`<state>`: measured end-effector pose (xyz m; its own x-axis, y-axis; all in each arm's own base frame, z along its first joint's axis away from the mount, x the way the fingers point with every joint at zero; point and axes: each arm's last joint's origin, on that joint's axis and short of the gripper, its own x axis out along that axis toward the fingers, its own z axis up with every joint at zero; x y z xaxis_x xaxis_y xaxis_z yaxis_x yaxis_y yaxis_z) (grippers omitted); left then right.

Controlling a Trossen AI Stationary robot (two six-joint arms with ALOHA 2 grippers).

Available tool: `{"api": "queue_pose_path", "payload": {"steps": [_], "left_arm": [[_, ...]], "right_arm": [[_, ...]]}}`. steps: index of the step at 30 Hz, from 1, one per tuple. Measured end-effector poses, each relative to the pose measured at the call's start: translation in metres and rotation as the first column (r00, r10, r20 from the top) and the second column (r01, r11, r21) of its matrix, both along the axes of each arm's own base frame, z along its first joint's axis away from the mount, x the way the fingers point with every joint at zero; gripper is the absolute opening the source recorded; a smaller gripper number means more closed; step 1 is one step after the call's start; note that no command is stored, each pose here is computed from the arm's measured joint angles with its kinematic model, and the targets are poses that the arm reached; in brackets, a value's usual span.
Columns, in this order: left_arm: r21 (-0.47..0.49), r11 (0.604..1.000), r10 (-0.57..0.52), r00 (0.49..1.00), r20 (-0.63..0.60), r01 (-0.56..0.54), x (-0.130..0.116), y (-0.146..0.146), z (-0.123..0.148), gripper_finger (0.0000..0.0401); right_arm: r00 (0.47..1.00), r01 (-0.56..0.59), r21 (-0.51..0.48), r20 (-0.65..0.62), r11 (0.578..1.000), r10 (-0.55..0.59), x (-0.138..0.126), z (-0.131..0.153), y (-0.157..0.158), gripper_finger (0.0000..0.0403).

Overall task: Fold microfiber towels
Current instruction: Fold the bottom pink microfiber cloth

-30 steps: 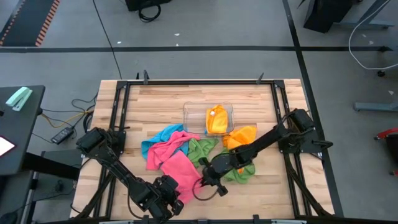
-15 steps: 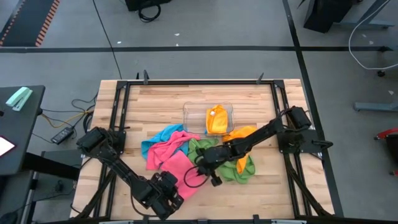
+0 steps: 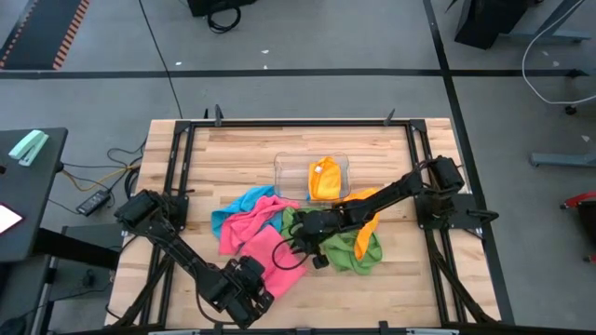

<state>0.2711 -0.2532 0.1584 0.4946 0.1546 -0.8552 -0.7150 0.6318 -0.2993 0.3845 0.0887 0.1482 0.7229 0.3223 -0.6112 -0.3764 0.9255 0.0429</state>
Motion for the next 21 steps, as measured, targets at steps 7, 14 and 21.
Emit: {"api": "queue_pose_path", "payload": {"steps": [7,14,21], "left_arm": [[0.056,0.998,0.042,0.997,-0.063,-0.039,-0.004,0.006,-0.007,0.0045],[0.115,0.992,0.061,0.993,-0.105,-0.049,-0.007,0.012,-0.012,0.0077],[0.136,0.99,0.042,0.993,-0.11,-0.027,-0.008,0.013,-0.008,0.0079]], "right_arm": [[0.999,0.026,0.013,-0.025,1.0,-0.026,0.0,-0.001,-0.005,0.0135],[0.998,0.012,0.028,-0.057,1.0,-0.01,-0.003,-0.003,0.001,0.0143],[0.997,-0.031,0.033,-0.071,0.999,0.034,-0.008,-0.004,0.016,0.0143]]}}
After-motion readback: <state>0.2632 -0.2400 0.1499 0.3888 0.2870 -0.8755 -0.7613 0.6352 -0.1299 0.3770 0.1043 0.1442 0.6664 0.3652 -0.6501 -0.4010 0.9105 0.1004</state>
